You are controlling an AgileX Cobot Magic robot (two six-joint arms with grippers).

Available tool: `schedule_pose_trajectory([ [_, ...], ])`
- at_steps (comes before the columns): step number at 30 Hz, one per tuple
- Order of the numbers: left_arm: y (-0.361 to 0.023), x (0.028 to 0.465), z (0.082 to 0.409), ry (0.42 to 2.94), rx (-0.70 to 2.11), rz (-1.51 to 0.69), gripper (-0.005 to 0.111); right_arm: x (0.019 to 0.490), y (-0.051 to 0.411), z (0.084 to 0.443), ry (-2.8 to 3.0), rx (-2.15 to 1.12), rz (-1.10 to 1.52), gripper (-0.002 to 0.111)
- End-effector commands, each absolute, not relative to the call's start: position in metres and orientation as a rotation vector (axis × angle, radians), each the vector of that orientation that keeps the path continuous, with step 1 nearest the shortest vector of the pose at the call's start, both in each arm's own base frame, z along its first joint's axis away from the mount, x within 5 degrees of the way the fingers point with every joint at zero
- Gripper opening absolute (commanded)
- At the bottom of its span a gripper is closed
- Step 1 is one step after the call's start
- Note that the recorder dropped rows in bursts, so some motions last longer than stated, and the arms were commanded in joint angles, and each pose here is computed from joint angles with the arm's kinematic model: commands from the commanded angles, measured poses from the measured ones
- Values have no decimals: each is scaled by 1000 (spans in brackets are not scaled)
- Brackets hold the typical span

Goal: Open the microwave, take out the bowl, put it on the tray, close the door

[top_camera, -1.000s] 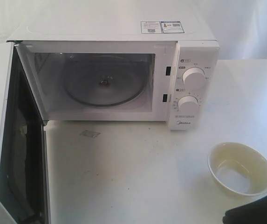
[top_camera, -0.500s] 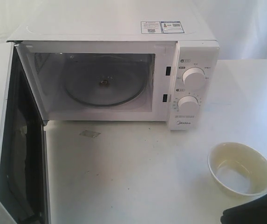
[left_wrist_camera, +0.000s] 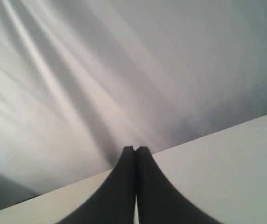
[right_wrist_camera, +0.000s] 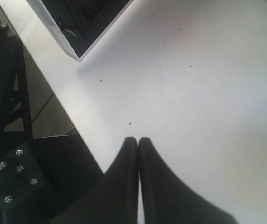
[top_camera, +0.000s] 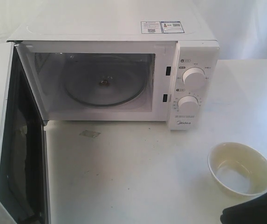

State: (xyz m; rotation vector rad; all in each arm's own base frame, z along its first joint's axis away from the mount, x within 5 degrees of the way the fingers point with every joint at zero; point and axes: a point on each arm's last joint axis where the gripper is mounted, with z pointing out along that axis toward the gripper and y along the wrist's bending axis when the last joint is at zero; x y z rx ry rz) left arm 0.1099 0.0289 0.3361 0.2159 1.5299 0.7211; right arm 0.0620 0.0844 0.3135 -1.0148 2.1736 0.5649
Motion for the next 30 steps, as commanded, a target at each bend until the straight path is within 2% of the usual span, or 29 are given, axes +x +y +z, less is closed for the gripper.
schedule_pose_trajectory([
  [1, 51, 100, 320, 1704, 203, 1069, 0, 62, 84, 315, 2146, -1018, 555, 0],
  [2, 57, 97, 313, 1810, 224, 1149, 0, 62, 84, 315, 2146, -1018, 555, 0],
  [4, 58, 94, 308, 1947, 214, 1125, 0, 62, 84, 314, 2151, -1018, 564, 0],
  [9, 38, 83, 318, 2252, 7, 610, 0, 61, 83, 313, 2166, -1023, 560, 0],
  [12, 16, 76, 324, 2380, 337, 376, 0, 61, 83, 313, 2166, -1022, 563, 0],
  [17, -16, 73, 334, 2448, 658, -11, 0, 61, 83, 313, 2168, -1024, 559, 0],
  [22, -23, 84, 326, 2551, 786, -124, 0, 61, 83, 313, 2168, -1024, 559, 0],
  [30, -35, 101, 336, 2355, 722, -232, 0, 61, 83, 313, 2167, -1024, 557, 0],
])
